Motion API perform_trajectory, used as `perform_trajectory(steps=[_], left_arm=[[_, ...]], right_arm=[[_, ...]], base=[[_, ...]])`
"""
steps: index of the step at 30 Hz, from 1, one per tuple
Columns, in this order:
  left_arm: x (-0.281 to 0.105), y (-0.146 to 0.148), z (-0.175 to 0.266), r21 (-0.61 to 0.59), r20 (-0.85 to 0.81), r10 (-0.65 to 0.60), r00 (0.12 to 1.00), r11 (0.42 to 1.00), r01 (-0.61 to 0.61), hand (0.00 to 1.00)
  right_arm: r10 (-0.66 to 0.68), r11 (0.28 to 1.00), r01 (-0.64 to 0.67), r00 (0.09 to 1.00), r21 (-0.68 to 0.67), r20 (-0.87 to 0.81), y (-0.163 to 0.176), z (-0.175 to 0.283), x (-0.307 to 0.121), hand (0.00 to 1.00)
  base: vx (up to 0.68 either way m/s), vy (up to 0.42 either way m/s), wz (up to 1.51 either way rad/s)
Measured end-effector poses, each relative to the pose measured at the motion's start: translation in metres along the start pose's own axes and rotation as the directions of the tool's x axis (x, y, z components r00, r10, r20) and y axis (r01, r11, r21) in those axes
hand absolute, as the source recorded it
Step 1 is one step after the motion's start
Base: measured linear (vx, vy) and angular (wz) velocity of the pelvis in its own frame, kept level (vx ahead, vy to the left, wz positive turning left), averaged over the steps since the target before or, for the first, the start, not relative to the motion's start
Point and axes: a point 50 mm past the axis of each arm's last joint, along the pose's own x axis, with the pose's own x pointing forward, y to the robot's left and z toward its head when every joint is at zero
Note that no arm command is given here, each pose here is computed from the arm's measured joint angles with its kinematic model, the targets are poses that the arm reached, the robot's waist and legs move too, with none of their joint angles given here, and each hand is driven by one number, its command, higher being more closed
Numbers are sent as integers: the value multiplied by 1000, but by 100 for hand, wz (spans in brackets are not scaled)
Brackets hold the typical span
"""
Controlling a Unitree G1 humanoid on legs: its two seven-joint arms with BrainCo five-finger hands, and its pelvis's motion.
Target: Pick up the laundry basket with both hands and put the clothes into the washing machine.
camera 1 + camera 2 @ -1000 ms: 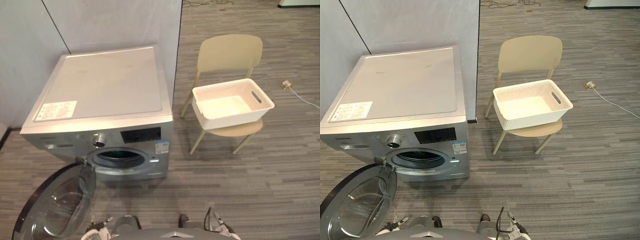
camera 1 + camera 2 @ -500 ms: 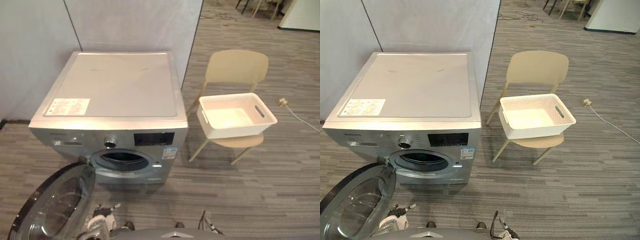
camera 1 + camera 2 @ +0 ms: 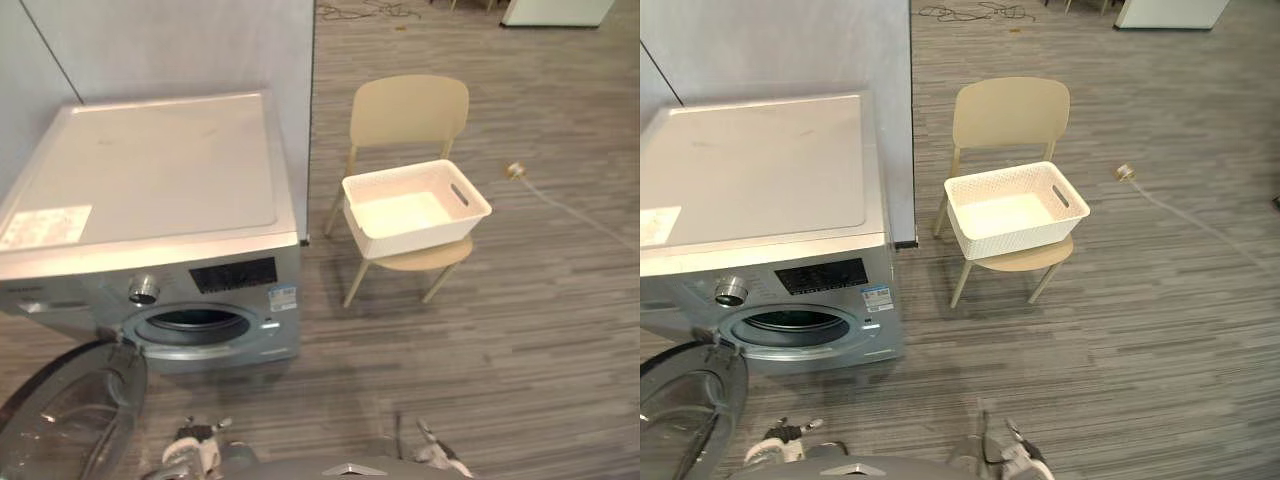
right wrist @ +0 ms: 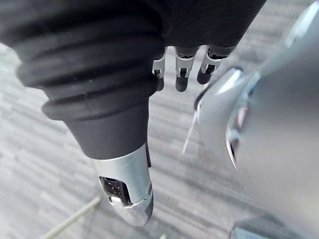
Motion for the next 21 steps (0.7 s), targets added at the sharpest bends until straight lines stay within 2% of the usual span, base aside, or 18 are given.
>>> perform_trajectory(steps=[3, 8, 12, 16, 18, 21], left_arm=[[1, 0, 4, -1, 11, 1, 1000, 1000, -1, 0], [0, 7, 2, -98, 11, 20, 1000, 995, -19, 0], [0, 9, 11, -115, 47, 30, 998, 993, -25, 0], [-2, -5, 3, -114, 31, -7, 999, 993, 10, 0], [-2, -1, -5, -103, 10, 2, 1000, 995, 0, 0], [-1, 6, -3, -168, 5, 20, 1000, 986, -19, 0]], right_arm=[[4, 1000, -4, 1000, -18, -11, 4, 2, 1, 0], [29, 998, -30, 999, -49, -27, 14, -2, 1, 0], [26, 997, -27, 999, -66, -19, 12, -2, 1, 0], [4, 997, -2, 1000, -77, 25, 1, 14, 2, 0], [0, 997, 2, 1000, -74, 14, -1, 9, 2, 0], [11, 999, -13, 1000, -38, -28, 7, -9, -1, 0]], base=[[-21, -199, -36], [-102, -154, -19], [-69, -103, 10], [-5, 50, 7], [29, 109, -4], [72, 35, 12]])
